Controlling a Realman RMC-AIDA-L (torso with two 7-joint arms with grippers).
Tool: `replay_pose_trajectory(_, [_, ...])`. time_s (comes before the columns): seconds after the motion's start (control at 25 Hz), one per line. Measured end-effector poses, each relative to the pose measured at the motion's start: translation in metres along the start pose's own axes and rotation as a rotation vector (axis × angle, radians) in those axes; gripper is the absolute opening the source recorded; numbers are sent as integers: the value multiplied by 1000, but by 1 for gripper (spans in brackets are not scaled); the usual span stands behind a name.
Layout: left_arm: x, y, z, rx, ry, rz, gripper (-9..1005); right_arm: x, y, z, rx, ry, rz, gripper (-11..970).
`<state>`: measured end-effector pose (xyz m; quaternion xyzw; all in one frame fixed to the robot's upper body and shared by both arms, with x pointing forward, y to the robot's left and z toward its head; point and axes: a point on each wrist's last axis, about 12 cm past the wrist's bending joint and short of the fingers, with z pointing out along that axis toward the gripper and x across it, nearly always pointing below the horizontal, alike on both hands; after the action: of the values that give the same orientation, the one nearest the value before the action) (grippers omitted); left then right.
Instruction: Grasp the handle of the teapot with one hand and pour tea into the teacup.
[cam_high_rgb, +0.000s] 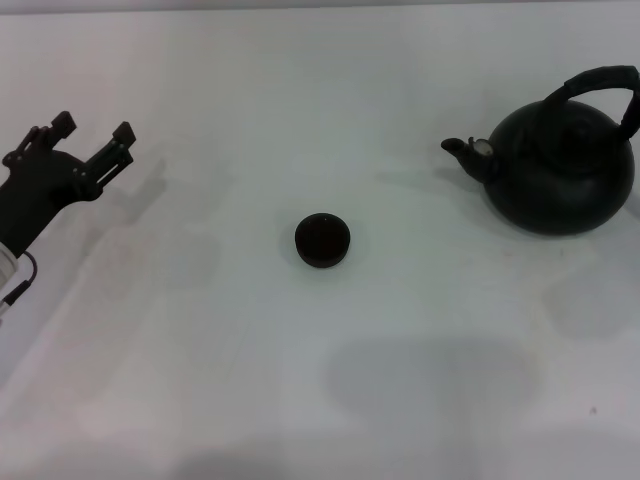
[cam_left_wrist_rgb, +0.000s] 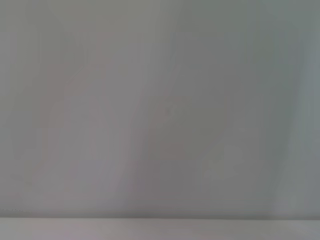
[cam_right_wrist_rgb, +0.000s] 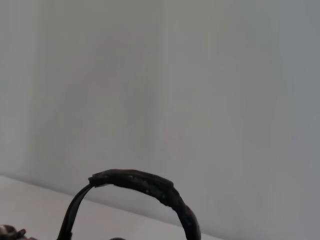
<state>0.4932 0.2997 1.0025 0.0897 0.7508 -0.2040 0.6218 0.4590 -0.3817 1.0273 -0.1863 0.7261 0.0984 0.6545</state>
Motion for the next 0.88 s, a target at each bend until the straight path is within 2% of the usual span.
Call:
replay_pose_trajectory(0.2, [-2, 3, -1, -16, -14, 19, 862, 1, 4, -11, -17, -19, 22, 853])
replay_pose_trajectory(0.28, [-4, 6, -4, -37, -28, 19, 862, 0, 1, -19, 2, -39, 42, 853])
replay_pose_trajectory(0.52, [-13, 17, -13, -93, -112, 56, 862, 2, -18, -39, 196, -74, 39, 852])
replay_pose_trajectory(0.72, [-28, 35, -20, -191, -205, 64, 862, 2, -29, -29, 324, -111, 88, 851])
replay_pose_trajectory(0.88, [-38, 49, -21, -252, -236, 85, 861, 9, -36, -16, 414, -58, 106, 850])
